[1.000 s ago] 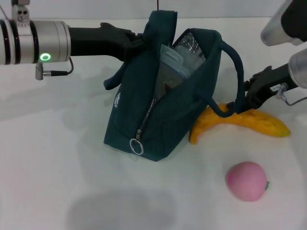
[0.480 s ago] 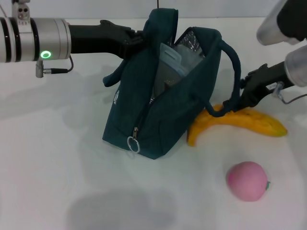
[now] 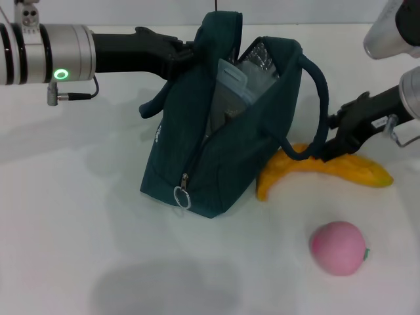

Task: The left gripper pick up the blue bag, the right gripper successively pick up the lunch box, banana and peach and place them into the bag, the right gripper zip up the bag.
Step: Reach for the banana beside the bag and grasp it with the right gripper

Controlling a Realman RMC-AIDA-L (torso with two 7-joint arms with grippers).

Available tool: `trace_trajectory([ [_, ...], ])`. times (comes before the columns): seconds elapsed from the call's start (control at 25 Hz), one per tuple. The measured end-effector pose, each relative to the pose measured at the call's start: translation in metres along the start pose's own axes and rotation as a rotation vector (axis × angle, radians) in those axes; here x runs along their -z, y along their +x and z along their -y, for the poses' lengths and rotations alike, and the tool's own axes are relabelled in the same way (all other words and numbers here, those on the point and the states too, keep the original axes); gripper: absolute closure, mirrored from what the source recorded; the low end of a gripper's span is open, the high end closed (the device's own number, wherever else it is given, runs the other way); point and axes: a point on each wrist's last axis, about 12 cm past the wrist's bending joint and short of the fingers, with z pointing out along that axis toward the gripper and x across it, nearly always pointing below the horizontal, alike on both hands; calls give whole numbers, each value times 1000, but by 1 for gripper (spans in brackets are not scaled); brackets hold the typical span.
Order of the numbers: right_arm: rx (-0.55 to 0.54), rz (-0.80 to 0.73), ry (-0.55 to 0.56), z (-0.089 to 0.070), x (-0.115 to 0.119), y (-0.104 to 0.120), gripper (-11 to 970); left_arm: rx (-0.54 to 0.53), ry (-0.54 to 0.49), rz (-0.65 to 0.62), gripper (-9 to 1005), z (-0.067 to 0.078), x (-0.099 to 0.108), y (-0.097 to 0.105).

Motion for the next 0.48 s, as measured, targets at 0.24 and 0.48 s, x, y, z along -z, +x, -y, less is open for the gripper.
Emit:
trace_trajectory([
  [0.24,19,-26,-47,-6,-4,-1,203,-4,-8,0,885,-1,-1,-1],
  [0.48,-20,-52,-39,0,-19,5,206,-4,-6,0,885,0,-3,-1],
])
